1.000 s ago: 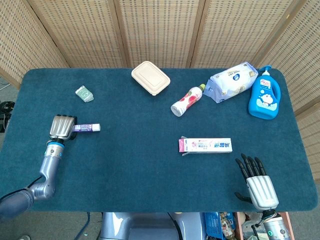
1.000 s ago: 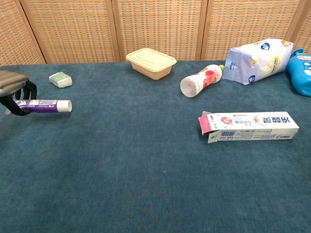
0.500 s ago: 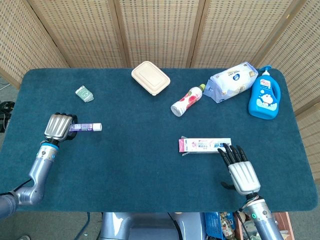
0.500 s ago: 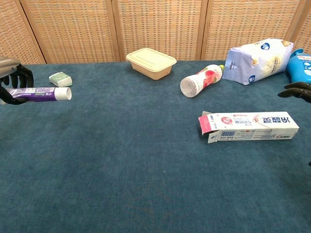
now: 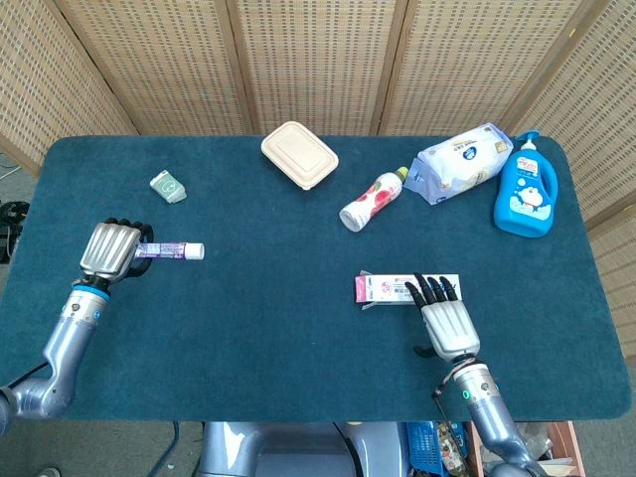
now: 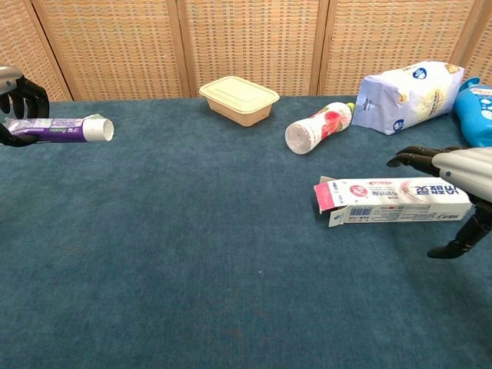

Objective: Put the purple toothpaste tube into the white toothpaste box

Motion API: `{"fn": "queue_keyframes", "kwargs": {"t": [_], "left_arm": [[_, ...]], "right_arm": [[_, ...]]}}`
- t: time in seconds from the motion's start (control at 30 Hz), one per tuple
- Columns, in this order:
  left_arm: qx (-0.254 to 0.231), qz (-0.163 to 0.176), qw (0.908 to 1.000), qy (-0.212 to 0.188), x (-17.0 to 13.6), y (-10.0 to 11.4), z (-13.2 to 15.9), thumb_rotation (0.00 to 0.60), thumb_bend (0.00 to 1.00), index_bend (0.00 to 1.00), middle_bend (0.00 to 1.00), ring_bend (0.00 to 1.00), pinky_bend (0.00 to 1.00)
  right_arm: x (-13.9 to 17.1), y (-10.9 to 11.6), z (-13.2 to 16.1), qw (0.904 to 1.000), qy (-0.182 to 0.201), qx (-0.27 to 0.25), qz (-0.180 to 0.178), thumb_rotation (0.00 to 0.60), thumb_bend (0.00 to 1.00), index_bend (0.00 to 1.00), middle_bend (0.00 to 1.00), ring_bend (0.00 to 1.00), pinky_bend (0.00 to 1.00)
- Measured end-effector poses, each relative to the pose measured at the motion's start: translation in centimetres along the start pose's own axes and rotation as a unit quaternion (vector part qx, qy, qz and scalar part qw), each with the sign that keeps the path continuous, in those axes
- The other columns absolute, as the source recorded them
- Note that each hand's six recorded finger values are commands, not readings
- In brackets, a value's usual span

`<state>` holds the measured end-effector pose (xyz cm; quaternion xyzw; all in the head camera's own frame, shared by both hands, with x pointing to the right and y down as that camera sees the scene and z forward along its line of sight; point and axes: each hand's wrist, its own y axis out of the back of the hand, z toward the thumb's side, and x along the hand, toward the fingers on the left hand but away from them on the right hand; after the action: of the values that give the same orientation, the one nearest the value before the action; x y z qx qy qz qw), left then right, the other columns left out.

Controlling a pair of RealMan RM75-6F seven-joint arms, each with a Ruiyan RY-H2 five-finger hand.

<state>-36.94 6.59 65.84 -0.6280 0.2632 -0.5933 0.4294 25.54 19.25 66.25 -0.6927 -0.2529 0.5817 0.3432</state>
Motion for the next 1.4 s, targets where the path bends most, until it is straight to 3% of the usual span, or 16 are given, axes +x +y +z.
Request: {"fn": "queue_keyframes", "kwargs": {"t": [0.57, 1.1, 1.23, 1.4], "left_arm": [[0.001, 0.0, 0.9999, -0.014, -0.4, -0.4, 1.0, 0.6, 0.46, 0.74, 0.58, 0.42, 0.37], [0.002, 0.004, 0.9997, -0.023, -0.6, -0.5, 1.3, 0.6, 0.46, 0.74, 0.58, 0.42, 0.37], [0.0, 0.004, 0.9998, -0.022, -0.6, -0.5, 1.2, 0.6, 0.46, 0.74, 0.58, 0.42, 0.37], [0.0, 0.004, 0.9997, -0.023, -0.6, -0.5, 1.1, 0.6, 0.46, 0.74, 0.58, 0.42, 0.37]], "right_arm": [[-4.0, 0.5, 2.0, 0.9997, -0.005, 0.016, 0.018, 0.6, 0.0, 0.11, 0.0, 0.0, 0.0], [-7.6, 0.1, 1.1, 0.9981, -0.046, 0.028, 0.03, 0.6, 0.01, 0.13, 0.0, 0.0, 0.0], [-7.7, -0.2, 0.8, 0.9978, -0.051, 0.028, 0.031, 0.6, 0.02, 0.2, 0.08, 0.01, 0.05], [-7.8, -0.4, 0.6, 0.9979, -0.056, 0.024, 0.024, 0.6, 0.04, 0.34, 0.26, 0.18, 0.22]]}}
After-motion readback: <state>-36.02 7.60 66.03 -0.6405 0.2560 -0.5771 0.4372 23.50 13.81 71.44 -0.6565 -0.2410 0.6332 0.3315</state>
